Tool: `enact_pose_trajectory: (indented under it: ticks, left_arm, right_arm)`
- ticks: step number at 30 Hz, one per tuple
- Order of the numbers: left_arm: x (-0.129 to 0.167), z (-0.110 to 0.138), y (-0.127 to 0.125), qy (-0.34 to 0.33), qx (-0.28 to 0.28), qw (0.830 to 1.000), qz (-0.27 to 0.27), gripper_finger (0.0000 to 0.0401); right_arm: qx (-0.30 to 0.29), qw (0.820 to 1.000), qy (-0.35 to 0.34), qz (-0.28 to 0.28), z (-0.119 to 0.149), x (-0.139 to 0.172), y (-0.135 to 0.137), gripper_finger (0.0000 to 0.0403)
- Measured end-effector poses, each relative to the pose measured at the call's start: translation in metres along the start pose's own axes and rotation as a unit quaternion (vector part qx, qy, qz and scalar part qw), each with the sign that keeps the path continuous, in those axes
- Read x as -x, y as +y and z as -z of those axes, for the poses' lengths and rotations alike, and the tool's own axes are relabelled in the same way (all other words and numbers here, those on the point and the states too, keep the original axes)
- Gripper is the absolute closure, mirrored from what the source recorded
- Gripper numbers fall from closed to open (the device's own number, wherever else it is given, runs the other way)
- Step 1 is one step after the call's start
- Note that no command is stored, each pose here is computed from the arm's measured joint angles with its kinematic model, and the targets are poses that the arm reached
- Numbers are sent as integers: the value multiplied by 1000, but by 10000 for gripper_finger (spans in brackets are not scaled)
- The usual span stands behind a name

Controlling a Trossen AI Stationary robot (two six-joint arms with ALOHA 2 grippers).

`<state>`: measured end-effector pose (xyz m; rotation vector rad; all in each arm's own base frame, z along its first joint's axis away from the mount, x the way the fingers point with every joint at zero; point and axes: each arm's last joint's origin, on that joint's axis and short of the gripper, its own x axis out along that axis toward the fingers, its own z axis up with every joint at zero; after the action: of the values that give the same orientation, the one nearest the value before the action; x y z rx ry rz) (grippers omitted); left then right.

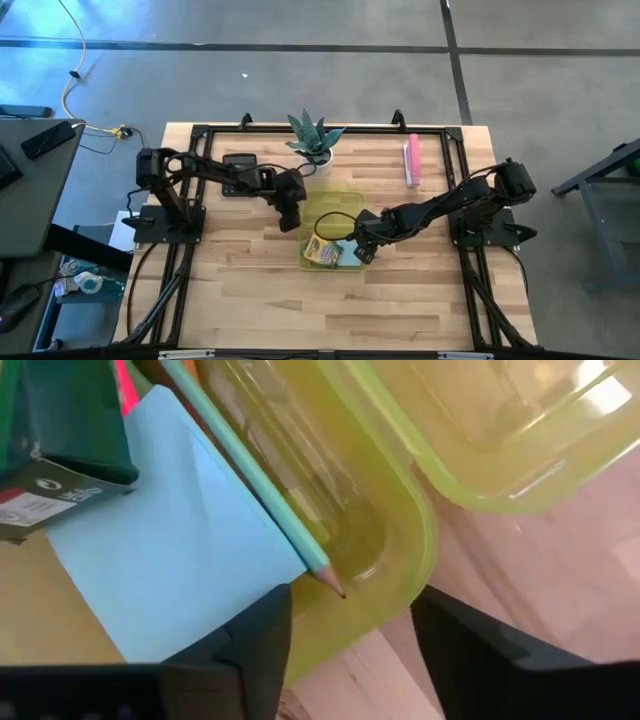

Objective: Pack school essentials
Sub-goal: Close the yellow school supplies box

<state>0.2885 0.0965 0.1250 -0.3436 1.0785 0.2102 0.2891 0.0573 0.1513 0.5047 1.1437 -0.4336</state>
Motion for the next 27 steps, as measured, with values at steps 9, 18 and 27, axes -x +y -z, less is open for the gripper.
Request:
enact_pose_trajectory:
  ticks: [9,18,27]
  left_arm:
    - [-1,4,-12,18,-47,999,4,241]
    - [1,10,-13,51,-23,998,-4,241]
    - [0,10,-12,47,-33,998,-28,241]
  right_arm:
    - [53,999,7,12,1,0,-2,269]
    - [74,997,16,24,3,1,-4,310]
    - [101,994,17,28,4,1,-5,320]
